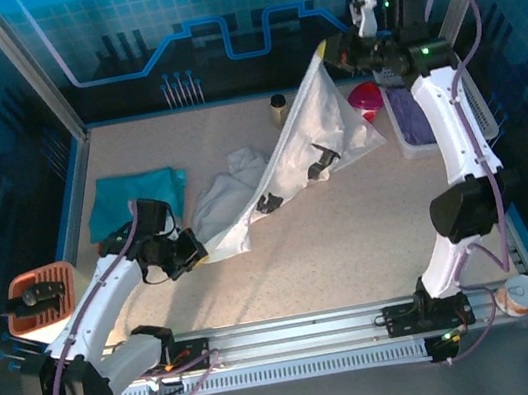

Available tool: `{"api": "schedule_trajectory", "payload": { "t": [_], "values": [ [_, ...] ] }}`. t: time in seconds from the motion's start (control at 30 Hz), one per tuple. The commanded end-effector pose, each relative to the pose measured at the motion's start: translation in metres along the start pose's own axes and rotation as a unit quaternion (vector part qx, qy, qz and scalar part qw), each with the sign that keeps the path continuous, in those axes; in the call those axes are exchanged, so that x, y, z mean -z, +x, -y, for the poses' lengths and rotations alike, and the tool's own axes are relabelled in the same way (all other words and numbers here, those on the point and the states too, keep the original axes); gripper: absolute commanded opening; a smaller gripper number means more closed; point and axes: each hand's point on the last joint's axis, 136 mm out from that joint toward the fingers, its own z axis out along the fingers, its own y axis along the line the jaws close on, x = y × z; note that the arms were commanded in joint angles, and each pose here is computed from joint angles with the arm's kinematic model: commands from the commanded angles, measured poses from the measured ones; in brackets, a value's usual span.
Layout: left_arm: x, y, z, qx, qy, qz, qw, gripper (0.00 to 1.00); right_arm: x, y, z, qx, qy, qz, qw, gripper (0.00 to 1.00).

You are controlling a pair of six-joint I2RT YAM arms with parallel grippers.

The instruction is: Fold and stack the t-shirts

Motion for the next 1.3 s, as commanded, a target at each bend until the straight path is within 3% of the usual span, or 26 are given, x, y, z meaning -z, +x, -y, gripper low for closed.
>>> {"api": "schedule_trajectory", "payload": {
  "t": [0.0, 0.13, 0.33, 0.53, 0.6, 0.67, 0.83, 0.9, 1.03, 1.13, 1.2, 1.27],
  "values": [
    [-0.001, 0.007, -0.001, 0.008, 0.004, -0.008, 1.0, 0.0, 0.028, 0.043, 0.047, -0.044, 0.091, -0.001, 0.995, 0.0],
    [-0.001, 0.013, -0.007, 0.007, -0.007, -0.018, 1.0, 0.0, 0.072, 0.101, 0.101, -0.097, 0.177, 0.002, 0.979, 0.0],
    [-0.011, 0.024, -0.022, 0.021, -0.021, -0.038, 0.999, 0.0, 0.135, 0.203, 0.181, -0.183, 0.297, -0.014, 0.937, 0.0],
    [-0.016, 0.033, -0.029, 0.04, -0.028, -0.057, 0.997, 0.0, 0.158, 0.291, 0.232, -0.259, 0.356, -0.047, 0.897, 0.0],
    [-0.014, 0.039, -0.031, 0.046, -0.031, -0.066, 0.996, 0.0, 0.154, 0.295, 0.229, -0.263, 0.347, -0.047, 0.899, 0.0],
    [-0.011, 0.045, -0.034, 0.053, -0.032, -0.071, 0.996, 0.0, 0.162, 0.297, 0.232, -0.269, 0.373, -0.045, 0.887, 0.0],
    [-0.003, 0.062, -0.046, 0.076, -0.036, -0.071, 0.994, 0.0, 0.188, 0.305, 0.237, -0.307, 0.431, -0.003, 0.848, 0.0],
    [-0.002, 0.066, -0.05, 0.084, -0.038, -0.071, 0.993, 0.0, 0.195, 0.31, 0.235, -0.312, 0.445, -0.007, 0.839, 0.0],
    [-0.007, 0.069, -0.055, 0.092, -0.044, -0.072, 0.992, 0.01, 0.214, 0.332, 0.232, -0.353, 0.487, -0.013, 0.799, 0.0],
    [-0.012, 0.07, -0.06, 0.096, -0.054, -0.076, 0.991, 0.06, 0.23, 0.351, 0.233, -0.39, 0.523, -0.005, 0.758, 0.0],
    [-0.014, 0.07, -0.059, 0.096, -0.054, -0.076, 0.991, 0.09, 0.235, 0.355, 0.235, -0.396, 0.536, 0.005, 0.746, 0.0],
    [-0.016, 0.07, -0.061, 0.097, -0.057, -0.077, 0.991, 0.19, 0.243, 0.357, 0.234, -0.408, 0.552, 0.019, 0.727, 0.04]
  ]
}}
